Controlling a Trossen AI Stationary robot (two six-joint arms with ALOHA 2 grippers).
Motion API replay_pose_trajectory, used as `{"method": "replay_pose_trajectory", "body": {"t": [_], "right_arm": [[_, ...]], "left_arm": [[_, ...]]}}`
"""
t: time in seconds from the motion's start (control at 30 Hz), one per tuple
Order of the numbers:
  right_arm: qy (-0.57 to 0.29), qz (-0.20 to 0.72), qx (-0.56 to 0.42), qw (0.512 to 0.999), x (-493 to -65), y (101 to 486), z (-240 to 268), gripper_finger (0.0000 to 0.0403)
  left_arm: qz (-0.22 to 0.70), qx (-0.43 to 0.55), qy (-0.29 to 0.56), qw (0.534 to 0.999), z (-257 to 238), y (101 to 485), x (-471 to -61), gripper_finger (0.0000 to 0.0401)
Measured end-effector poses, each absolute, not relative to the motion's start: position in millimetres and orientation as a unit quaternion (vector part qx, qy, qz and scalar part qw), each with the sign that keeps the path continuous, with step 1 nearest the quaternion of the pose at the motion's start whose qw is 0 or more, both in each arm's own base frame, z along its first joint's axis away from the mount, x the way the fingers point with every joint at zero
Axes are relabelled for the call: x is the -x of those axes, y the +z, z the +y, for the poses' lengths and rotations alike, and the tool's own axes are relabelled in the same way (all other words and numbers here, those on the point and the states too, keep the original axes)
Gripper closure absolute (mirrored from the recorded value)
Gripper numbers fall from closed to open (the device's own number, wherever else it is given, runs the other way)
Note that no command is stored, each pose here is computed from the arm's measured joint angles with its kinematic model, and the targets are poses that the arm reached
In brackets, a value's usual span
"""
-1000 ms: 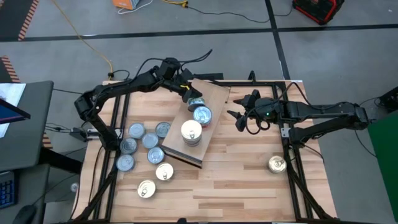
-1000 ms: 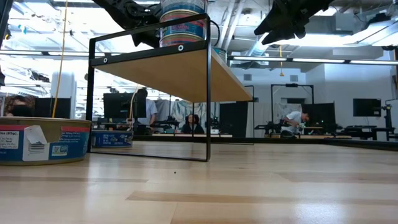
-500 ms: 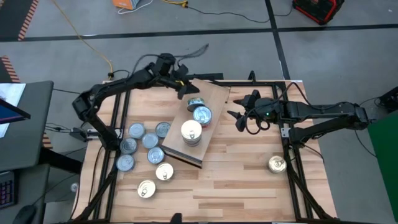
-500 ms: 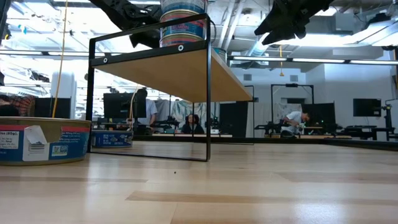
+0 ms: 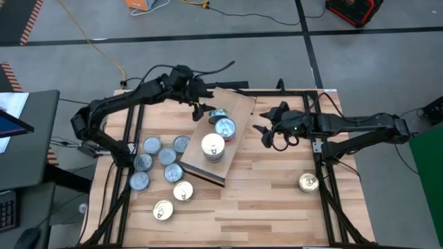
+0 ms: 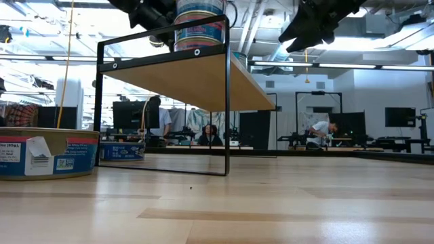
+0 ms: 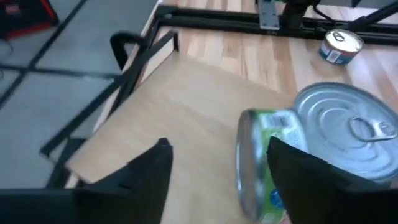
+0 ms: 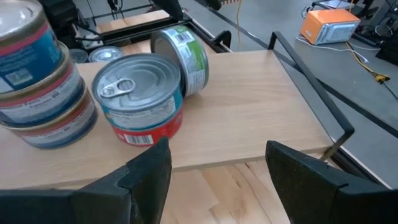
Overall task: Stack canned seafood by type on shelf
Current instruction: Put the green white tuna can on the shelf
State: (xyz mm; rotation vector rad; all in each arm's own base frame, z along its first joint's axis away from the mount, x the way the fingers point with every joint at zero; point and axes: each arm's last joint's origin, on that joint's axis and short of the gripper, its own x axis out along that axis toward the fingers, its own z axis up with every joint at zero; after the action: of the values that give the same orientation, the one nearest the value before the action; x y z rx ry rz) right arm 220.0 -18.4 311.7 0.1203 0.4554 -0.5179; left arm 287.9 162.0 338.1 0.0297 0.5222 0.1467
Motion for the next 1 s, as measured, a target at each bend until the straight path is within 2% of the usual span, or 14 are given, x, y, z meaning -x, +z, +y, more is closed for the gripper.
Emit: {"method": "replay_pose_trajectory", "body": {"t": [0.1, 0.27, 0.47, 1.0], "right_arm": [[-0.255, 0.228, -0.058, 0.938, -221, 310, -19, 0.0117], [-0.255, 0.225, -0.058, 0.939, -222, 310, -18, 0.0117], [-0.255, 0.234, -0.056, 0.937, -228, 305, -18, 0.0117], [-0.242, 0.251, -0.046, 0.936, -239, 296, -12, 0.0117]], "left_arm": [[0.243, -0.022, 0.068, 0.968, 160, 350, -289, 0.0122], [0.239, -0.021, 0.062, 0.969, 157, 361, -292, 0.0120], [0.268, -0.011, 0.038, 0.963, 149, 349, -309, 0.0121], [0.323, -0.048, 0.074, 0.942, 144, 348, -319, 0.0122]]}}
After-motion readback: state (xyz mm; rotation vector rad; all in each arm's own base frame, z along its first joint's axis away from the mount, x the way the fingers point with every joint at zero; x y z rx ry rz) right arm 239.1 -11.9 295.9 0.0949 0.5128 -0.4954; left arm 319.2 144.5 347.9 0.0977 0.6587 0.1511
